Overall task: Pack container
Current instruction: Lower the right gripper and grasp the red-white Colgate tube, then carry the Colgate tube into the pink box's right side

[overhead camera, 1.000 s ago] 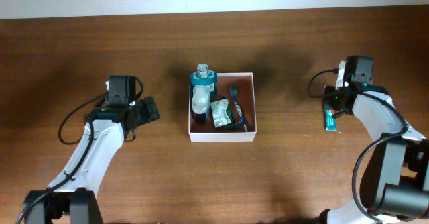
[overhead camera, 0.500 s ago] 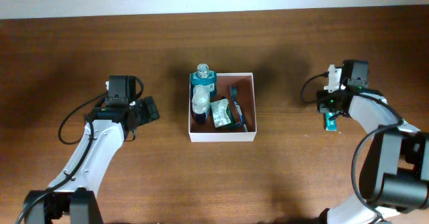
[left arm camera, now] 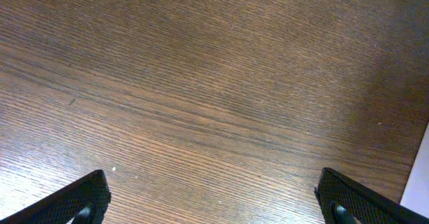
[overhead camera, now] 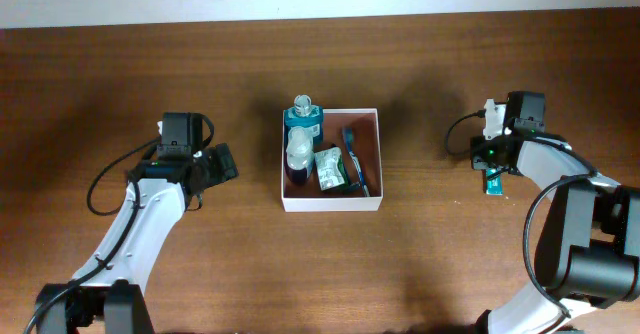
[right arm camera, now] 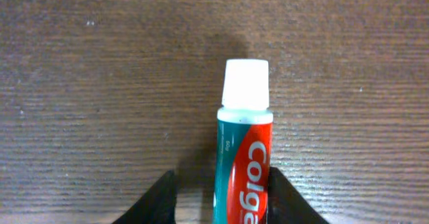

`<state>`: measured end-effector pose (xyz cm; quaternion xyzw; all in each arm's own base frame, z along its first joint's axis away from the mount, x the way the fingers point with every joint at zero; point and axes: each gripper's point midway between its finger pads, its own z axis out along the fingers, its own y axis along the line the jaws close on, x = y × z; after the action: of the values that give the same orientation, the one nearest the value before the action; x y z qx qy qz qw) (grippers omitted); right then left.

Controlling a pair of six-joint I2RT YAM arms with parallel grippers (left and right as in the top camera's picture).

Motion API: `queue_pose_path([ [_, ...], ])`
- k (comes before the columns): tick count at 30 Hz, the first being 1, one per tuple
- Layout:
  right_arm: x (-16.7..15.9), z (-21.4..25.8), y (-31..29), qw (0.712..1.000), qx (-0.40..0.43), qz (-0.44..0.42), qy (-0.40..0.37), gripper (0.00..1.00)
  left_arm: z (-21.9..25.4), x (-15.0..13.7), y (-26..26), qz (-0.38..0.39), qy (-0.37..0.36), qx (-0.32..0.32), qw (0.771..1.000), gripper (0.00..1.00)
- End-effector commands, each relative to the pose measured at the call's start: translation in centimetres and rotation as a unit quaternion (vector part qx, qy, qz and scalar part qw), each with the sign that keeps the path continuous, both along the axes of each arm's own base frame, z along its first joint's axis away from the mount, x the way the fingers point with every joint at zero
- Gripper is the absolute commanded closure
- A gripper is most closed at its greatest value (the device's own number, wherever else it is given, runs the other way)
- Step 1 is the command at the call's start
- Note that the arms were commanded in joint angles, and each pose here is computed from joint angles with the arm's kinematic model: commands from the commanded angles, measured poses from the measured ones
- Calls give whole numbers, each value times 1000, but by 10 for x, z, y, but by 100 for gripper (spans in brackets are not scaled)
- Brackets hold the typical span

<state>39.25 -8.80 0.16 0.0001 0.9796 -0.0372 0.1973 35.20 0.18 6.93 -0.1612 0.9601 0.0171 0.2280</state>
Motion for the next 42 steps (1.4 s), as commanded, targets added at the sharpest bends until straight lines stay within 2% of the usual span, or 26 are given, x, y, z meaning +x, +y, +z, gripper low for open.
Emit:
queue_pose_path([
  [1, -6, -13, 1, 1000, 3, 0, 19, 71, -4, -2, 2, -2, 6, 5, 1000, 1],
  [5, -8, -13, 1, 1000, 4, 0, 22, 77, -4, -2, 2, -2, 7, 5, 1000, 1],
  [11, -10, -14, 1, 1000, 5, 1, 27, 79, -4, -2, 2, -2, 6, 5, 1000, 1],
  [15, -9, -13, 1, 999, 12, -19, 24, 86, -4, -2, 2, -2, 7, 5, 1000, 0],
  [24, -9, -9, 1, 999, 15, -24, 28, 91, -4, -2, 2, -2, 6, 5, 1000, 1],
  [31, 8, 35, 3, 996, 39, -76, 18, 90, -4, -2, 2, -2, 6, 5, 1000, 1],
  [42, 34, 120, 90, 997, 73, 0, 25, 90, -4, -2, 2, -2, 6, 5, 1000, 1],
])
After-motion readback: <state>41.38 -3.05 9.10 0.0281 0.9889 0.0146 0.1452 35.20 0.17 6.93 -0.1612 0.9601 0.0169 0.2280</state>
